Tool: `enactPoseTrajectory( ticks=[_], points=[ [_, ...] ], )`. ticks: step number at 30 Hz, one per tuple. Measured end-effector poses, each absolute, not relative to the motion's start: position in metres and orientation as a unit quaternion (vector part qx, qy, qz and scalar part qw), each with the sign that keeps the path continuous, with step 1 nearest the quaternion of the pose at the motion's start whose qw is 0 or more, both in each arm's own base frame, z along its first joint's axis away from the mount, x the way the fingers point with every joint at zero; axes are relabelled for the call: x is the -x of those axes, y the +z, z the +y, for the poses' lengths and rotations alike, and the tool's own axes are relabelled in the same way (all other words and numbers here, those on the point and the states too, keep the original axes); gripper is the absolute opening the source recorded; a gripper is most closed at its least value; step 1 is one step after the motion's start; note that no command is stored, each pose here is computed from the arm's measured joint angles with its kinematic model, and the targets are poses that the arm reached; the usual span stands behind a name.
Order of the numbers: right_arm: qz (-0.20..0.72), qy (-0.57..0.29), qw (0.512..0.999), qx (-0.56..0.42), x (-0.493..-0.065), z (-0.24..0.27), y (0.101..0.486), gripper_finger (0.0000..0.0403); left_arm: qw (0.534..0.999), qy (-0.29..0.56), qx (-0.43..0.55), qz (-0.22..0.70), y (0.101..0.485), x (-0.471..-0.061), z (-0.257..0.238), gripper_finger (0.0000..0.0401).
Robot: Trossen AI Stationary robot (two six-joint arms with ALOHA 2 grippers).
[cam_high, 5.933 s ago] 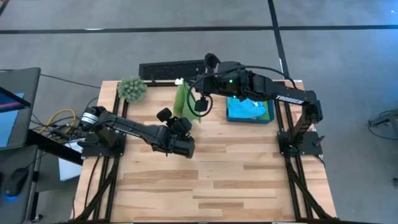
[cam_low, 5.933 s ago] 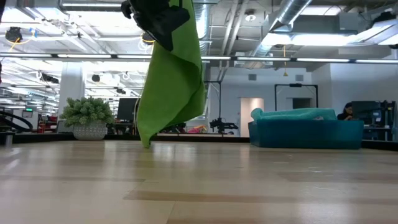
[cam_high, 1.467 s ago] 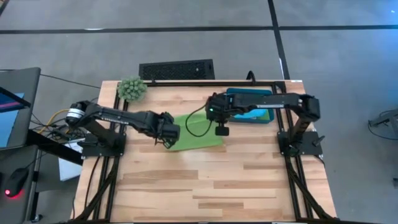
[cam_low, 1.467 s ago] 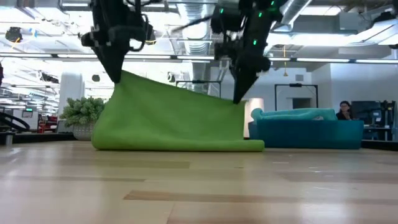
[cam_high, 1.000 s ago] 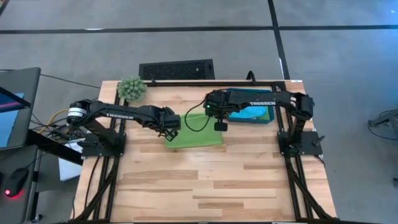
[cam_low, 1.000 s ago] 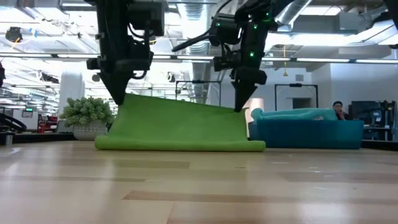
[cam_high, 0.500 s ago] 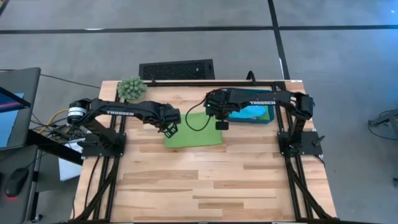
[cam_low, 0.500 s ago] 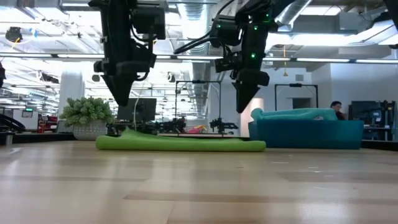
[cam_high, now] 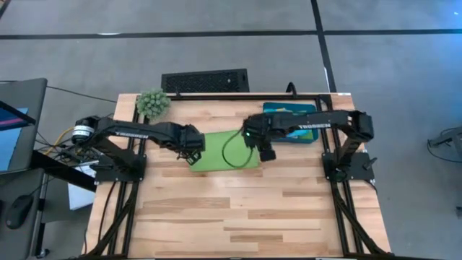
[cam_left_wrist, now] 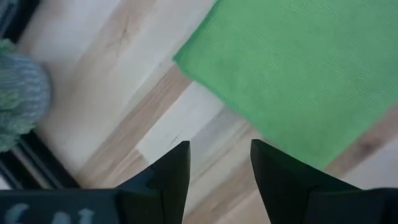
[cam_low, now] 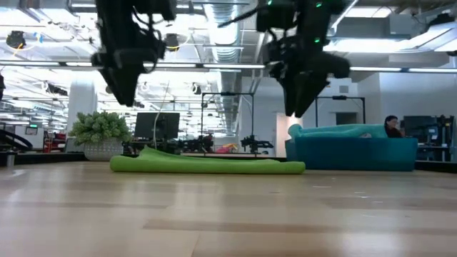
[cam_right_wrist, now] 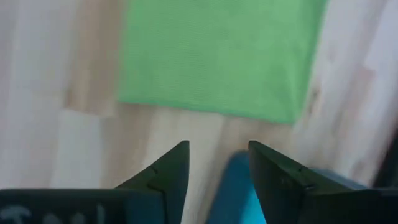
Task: Fold microfiber towels
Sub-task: Fold the green microfiber cloth
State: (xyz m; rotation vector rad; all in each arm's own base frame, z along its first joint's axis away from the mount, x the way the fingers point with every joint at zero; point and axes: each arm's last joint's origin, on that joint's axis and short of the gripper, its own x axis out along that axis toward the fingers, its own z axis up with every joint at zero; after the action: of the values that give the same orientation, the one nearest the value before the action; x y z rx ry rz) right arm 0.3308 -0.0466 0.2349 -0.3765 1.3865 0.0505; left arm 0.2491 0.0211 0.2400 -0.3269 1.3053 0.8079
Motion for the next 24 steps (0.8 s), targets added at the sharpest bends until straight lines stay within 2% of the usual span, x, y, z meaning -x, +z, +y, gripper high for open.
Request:
enactPoseTrajectory(
  ticks=[7, 14, 19, 24],
  points=[
    [0.556, 0.107, 0.788, 0.243, -0.315, 0.005, 0.234, 0.0168, 0.725, 0.375, 0.148, 0.558, 0.26, -0.227, -0.013, 0.0164],
    [0.555, 0.153, 0.77, 0.274, -0.313, 0.04, 0.209, 0.0165, 0.725, 0.379, 0.149, 0.555, 0.264, -0.217, -0.029, 0.0164],
    [0.55, 0.133, 0.764, 0.311, -0.323, 0.054, 0.187, 0.0165, 0.726, 0.376, 0.146, 0.556, 0.264, -0.217, -0.032, 0.0164],
    [0.562, 0.11, 0.76, 0.307, -0.33, 0.052, 0.173, 0.0165, 0.726, 0.376, 0.146, 0.557, 0.264, -0.217, -0.032, 0.0164]
  ],
)
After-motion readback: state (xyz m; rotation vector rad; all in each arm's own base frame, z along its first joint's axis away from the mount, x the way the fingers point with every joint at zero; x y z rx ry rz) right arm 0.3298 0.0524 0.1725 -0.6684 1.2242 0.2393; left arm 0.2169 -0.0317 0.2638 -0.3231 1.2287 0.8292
